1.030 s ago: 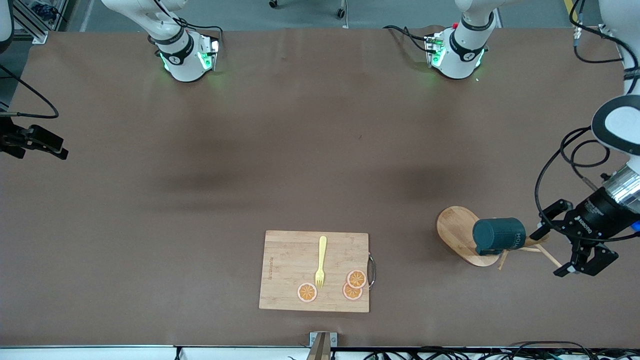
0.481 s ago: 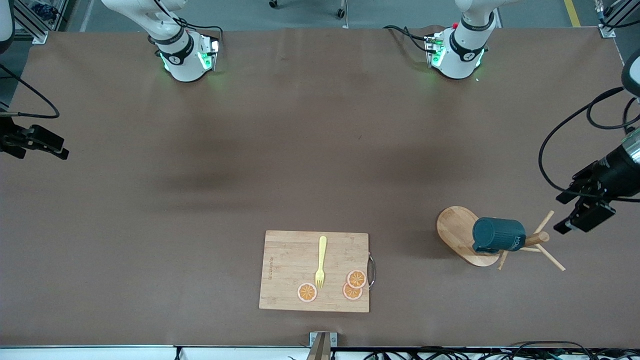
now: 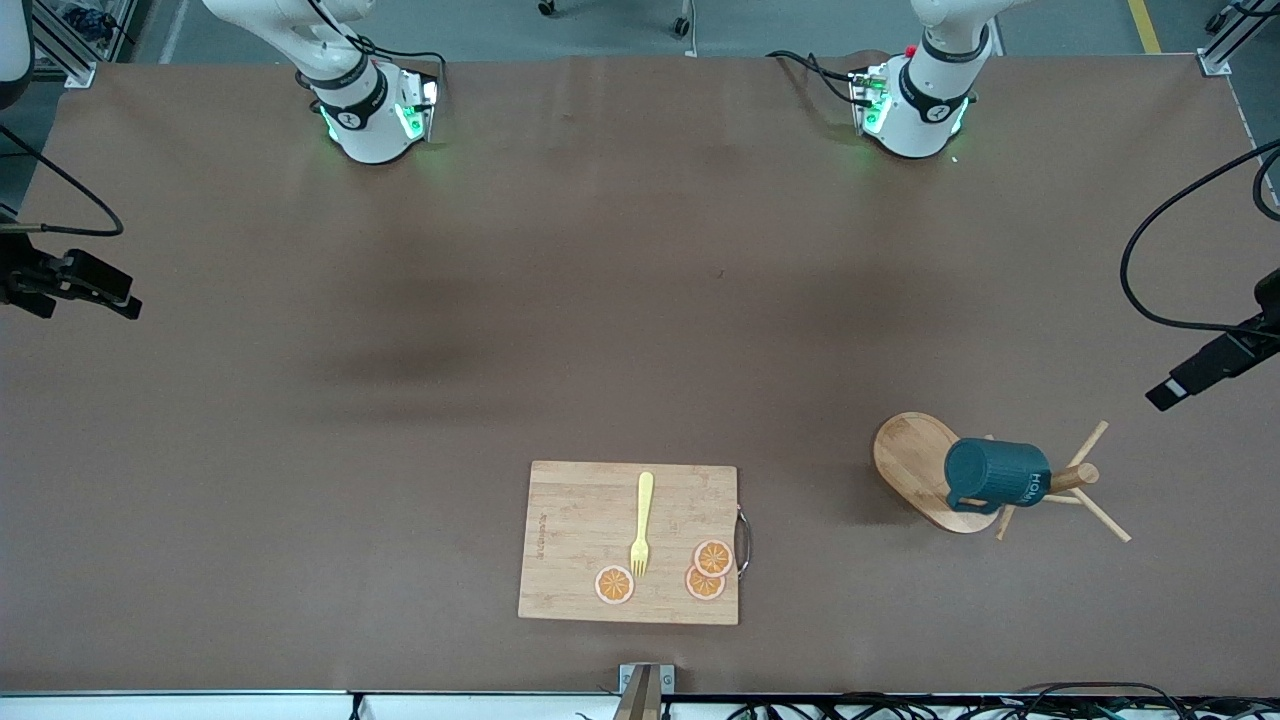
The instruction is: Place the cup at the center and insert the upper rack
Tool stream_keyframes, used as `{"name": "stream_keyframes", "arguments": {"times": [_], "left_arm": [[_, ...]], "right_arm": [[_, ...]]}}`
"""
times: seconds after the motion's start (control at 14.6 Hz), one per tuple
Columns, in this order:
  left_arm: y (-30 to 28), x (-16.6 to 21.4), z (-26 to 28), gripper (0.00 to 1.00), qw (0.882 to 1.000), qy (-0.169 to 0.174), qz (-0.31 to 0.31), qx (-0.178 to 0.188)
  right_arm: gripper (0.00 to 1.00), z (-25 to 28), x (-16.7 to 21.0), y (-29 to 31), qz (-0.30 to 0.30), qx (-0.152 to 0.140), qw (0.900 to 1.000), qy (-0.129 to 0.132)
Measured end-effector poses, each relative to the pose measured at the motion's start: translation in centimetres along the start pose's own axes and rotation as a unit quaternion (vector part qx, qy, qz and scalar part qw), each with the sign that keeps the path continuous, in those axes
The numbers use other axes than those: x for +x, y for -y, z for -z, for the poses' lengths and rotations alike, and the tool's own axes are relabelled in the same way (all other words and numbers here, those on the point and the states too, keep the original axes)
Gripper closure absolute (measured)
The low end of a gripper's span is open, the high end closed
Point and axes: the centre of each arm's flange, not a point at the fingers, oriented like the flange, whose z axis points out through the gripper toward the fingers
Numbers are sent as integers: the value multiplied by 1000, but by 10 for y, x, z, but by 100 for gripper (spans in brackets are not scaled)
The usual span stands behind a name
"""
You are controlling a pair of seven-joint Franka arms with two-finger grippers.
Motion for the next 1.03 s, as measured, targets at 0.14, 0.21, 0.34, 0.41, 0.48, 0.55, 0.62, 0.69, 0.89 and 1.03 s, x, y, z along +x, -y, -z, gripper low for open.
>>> {"name": "stream_keyframes", "arguments": {"times": [0.14,0.21,0.34,0.41,0.48,0.55,0.62,0.69,0.89,1.03], "left_arm": [[-3,-9,3,0,999,14,-40,31],[-3,-14,4,0,998,28,-50,41],[-2,-24,10,0,995,55,-72,52],[-3,-30,15,0,992,66,-87,56],[-3,-35,22,0,990,74,-105,58],[-4,-41,30,0,987,81,-123,60],[-5,-48,38,0,984,88,-141,62],[-5,-54,46,0,981,95,-158,64],[-2,-65,66,0,976,100,-183,68],[-3,-65,70,0,976,96,-184,68]], "right_arm": [[0,1,0,2,2,0,1000,-1],[0,1,0,5,4,0,1000,-1],[0,2,1,13,11,0,1000,-3],[0,3,1,17,15,1,1000,-3],[0,4,1,20,18,1,1000,-4],[0,5,2,22,19,1,1000,-6],[0,7,2,22,20,1,1000,-7],[0,9,2,22,20,1,1000,-9],[0,13,-3,21,19,1,1000,2],[0,14,-4,21,19,2,1000,7]]}}
